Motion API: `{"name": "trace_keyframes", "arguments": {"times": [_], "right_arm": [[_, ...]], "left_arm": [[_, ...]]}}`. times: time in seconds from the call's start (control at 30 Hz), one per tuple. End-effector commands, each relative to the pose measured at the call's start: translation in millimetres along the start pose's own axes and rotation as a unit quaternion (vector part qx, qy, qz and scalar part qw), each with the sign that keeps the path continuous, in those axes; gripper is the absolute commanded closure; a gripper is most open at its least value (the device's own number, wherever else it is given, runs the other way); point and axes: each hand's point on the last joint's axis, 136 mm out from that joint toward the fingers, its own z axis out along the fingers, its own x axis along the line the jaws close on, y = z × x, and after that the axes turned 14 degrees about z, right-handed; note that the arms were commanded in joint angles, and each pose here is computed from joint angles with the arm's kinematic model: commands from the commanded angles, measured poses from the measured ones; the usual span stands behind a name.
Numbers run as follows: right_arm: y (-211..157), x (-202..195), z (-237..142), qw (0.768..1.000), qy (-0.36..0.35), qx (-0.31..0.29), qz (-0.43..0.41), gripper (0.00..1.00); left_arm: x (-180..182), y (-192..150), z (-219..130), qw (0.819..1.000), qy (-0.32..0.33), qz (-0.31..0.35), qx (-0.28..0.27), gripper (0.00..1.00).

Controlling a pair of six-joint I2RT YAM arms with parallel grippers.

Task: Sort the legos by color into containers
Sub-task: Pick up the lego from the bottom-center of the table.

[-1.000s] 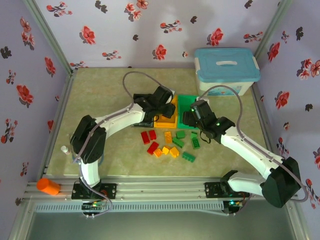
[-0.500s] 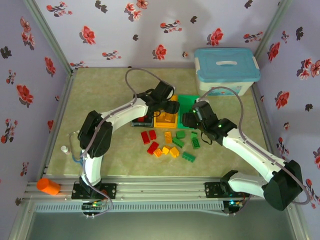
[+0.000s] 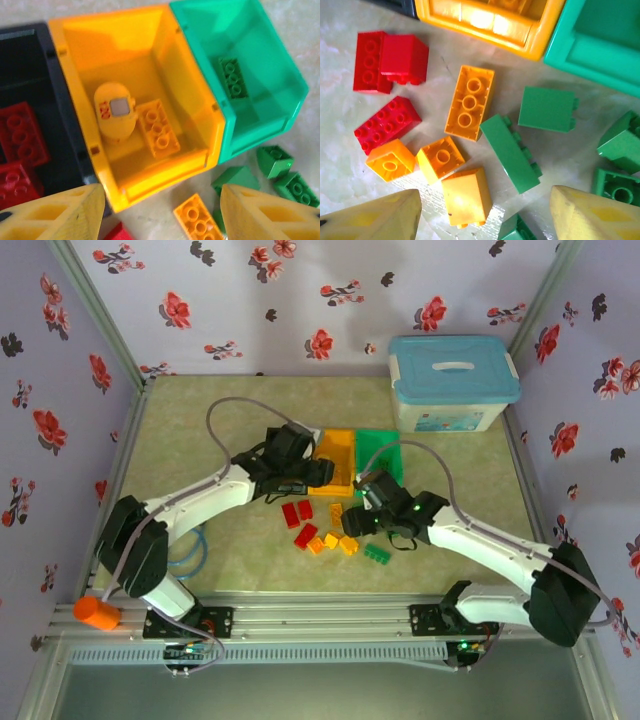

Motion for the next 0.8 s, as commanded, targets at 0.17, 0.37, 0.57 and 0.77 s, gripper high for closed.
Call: {"name": "trace_keyframes", "arguments": {"times": [0.17,0.37,0.57,0.77], "right_arm": [[-34,-5,25,0.996,-0.028,0.075,-0.025,0.33],[-48,-4,43,0.992,-0.049,0.109,-0.043,0.35],[-59,-4,58,0.989,-0.063,0.126,-0.048,0.38],[-63,-2,68,0.986,-0.077,0.135,-0.058,0.42]], "left_arm": [[7,-35,-14,0.999,0.001,-0.034,-0.002,0.38],[12,-52,-21,0.999,0.01,-0.046,-0.001,0.39],[18,-64,-26,0.999,0.022,-0.049,0.001,0.39],[20,-74,-29,0.998,0.023,-0.058,0.004,0.41]]}}
